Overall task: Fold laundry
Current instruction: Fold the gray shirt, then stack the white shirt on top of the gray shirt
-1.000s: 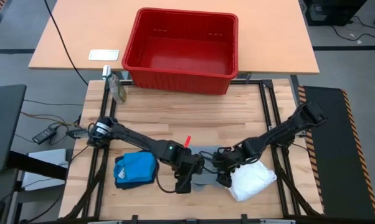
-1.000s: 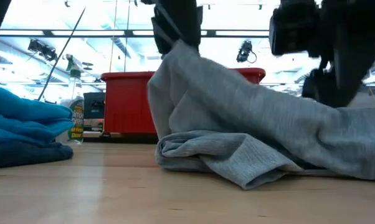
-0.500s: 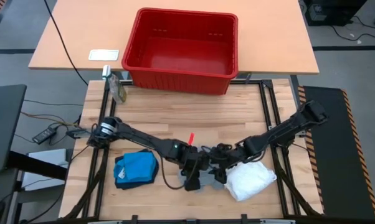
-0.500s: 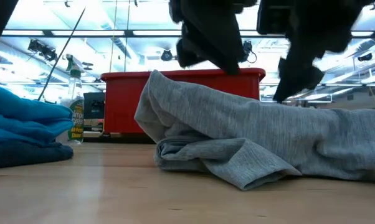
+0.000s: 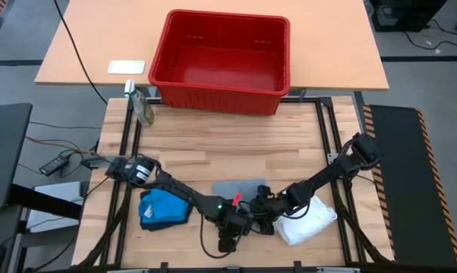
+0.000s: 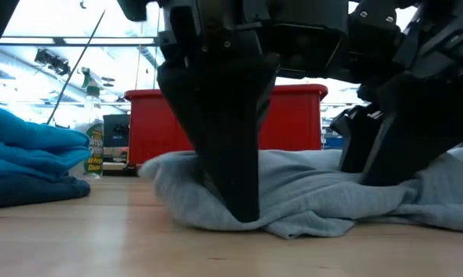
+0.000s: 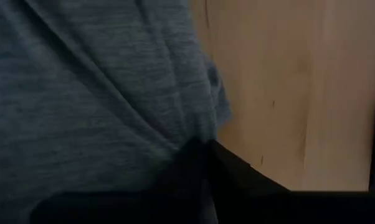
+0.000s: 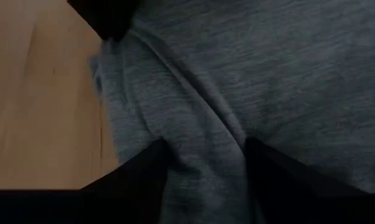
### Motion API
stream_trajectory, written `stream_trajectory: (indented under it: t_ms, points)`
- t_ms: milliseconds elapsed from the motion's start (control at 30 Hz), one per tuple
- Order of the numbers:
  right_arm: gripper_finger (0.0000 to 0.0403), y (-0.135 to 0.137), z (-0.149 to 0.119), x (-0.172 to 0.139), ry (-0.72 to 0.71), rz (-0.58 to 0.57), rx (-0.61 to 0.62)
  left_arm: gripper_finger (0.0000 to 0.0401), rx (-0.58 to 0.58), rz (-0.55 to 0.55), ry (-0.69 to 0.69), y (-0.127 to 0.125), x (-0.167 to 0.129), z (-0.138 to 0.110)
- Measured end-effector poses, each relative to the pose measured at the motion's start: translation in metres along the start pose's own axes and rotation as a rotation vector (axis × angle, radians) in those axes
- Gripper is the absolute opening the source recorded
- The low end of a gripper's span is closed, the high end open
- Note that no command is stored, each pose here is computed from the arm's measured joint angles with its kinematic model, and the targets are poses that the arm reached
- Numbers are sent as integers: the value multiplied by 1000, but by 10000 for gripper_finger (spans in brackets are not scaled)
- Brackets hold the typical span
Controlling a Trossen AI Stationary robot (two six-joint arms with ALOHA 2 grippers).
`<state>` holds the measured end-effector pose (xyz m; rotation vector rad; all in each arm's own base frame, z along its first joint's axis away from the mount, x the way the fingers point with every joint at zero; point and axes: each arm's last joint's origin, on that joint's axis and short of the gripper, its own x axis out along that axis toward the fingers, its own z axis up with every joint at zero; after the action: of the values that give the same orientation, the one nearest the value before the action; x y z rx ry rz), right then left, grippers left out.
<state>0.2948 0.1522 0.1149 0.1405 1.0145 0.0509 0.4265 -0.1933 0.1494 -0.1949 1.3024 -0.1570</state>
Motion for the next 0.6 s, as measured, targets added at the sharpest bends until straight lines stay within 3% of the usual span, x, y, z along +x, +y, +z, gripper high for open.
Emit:
stream_trajectory:
  t_ms: [133,400,600]
  points:
    - [226,-4,6,-4,-33,-3,-8,17,-42,3,9,0,-1,-1]
    - [226,-20,19,-45,-78,-90,-12,14,-69,171,-25,16,-56,-2]
    - [226,-24,17,-95,-7,15,133,14,-59,195,-101,15,-97,-3]
